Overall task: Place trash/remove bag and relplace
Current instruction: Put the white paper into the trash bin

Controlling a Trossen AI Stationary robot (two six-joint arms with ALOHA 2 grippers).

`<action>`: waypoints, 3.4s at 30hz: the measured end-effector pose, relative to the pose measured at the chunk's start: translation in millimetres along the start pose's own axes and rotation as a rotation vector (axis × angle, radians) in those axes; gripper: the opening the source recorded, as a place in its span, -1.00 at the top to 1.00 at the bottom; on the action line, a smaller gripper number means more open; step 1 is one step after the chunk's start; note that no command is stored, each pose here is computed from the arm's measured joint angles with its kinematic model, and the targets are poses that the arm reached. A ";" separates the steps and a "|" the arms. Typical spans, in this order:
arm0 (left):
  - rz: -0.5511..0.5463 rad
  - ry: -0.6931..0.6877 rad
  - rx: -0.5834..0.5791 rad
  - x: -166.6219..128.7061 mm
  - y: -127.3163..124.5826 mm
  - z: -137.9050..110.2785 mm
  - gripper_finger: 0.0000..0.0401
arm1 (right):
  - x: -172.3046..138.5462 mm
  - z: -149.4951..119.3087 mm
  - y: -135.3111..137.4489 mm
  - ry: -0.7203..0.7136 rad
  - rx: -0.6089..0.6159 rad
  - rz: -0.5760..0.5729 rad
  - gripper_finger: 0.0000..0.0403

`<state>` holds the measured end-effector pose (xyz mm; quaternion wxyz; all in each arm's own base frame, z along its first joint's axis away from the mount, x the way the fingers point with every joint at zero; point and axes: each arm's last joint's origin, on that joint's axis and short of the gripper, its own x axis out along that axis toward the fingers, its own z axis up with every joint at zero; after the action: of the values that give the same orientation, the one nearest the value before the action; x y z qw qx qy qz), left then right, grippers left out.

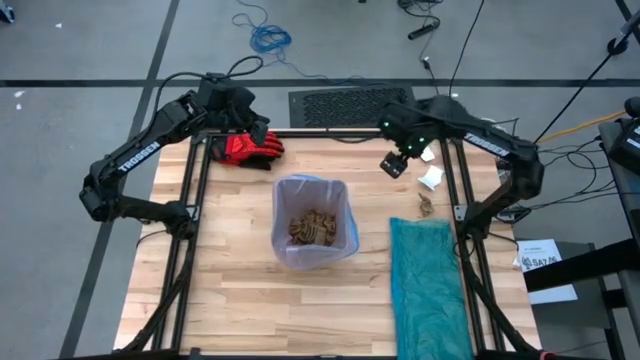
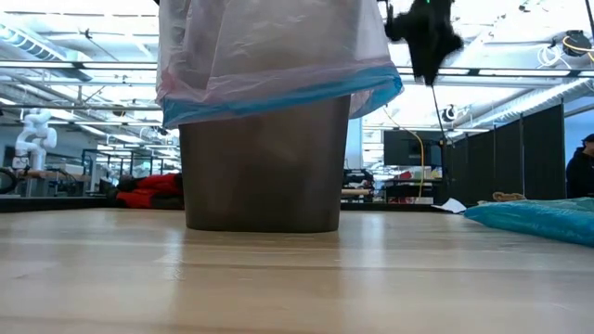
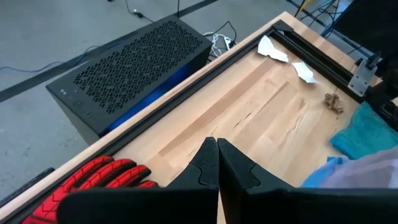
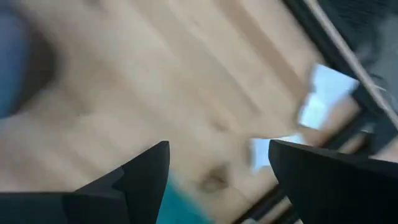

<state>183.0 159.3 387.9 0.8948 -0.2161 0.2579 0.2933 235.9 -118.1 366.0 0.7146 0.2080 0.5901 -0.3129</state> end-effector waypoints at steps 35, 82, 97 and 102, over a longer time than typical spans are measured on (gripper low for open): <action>0.020 0.028 -0.006 10.7 2.2 0.0 1.00 | 254.3 24.8 -120.7 0.112 0.263 -0.422 -0.32; 0.063 0.001 -0.053 11.5 3.4 1.9 1.00 | -39.4 -13.7 -9.3 -1.040 0.150 0.868 1.00; 0.066 0.031 -0.025 22.6 5.2 1.6 1.00 | -36.3 32.9 113.5 -0.661 -0.120 0.867 1.00; 0.045 0.036 -0.004 22.6 4.6 1.5 1.00 | -25.6 42.4 131.4 -0.539 -0.112 0.951 0.89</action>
<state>196.3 172.9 374.7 0.8830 -0.2171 0.2780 0.3097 354.4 -47.0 390.6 0.9132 0.3257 0.2427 0.0342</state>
